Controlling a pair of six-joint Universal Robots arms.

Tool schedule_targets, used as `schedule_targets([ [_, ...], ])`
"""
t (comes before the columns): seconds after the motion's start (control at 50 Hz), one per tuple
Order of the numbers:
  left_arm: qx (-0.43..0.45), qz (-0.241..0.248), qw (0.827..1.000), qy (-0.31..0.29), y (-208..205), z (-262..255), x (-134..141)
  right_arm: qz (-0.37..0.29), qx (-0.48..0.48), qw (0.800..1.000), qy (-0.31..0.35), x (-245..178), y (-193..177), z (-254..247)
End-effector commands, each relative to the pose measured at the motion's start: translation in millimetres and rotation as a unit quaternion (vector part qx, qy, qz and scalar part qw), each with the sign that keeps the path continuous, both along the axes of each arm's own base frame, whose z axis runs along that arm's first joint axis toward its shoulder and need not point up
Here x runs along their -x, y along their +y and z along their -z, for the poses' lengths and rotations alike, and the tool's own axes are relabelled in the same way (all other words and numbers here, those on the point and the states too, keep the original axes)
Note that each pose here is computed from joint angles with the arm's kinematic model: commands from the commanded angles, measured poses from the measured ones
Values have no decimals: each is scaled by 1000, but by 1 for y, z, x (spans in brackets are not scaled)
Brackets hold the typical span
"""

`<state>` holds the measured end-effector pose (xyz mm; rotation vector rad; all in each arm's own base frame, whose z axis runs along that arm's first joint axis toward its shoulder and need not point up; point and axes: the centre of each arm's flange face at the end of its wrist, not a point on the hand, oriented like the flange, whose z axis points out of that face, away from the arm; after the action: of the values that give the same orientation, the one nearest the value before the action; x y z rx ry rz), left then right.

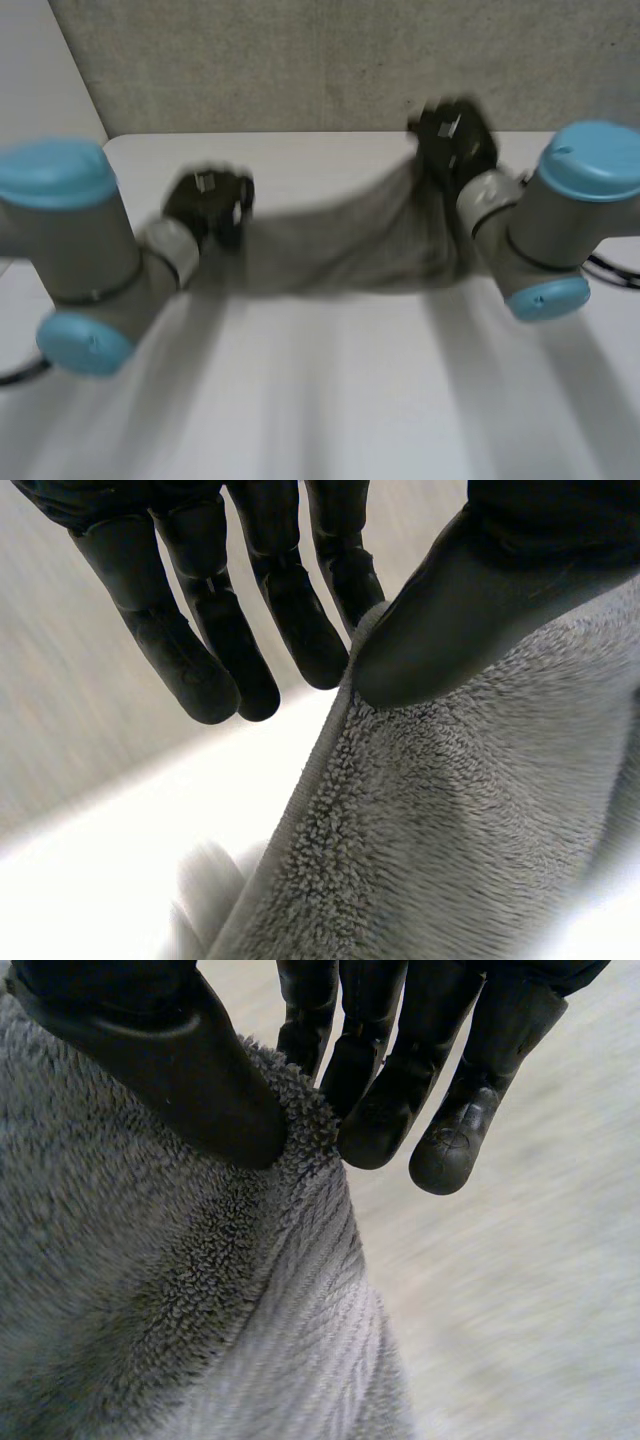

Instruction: Fold the towel.

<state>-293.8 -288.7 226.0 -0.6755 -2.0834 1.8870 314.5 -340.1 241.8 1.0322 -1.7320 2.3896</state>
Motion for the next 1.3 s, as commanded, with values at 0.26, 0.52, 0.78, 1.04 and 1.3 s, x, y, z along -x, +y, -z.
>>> schedule_targets([
  [0.26, 217, -77, 967, 107, -28, -123, -20, -61, 36, 996, -49, 13, 40, -54],
  [0.52, -22, 26, 999, -7, 40, 21, -19, -114, -188, 935, 280, 55, 95, 85],
  [0.78, -49, 85, 994, -52, 106, 38, -16, -35, -152, 944, 290, 92, 104, 34],
  [1.04, -56, 97, 992, -60, 121, 39, -18, -16, -118, 979, 164, 85, 93, -27],
  [1.3, -40, 102, 993, -51, 137, 23, -24, -148, -331, 920, 150, 19, 89, 33],
])
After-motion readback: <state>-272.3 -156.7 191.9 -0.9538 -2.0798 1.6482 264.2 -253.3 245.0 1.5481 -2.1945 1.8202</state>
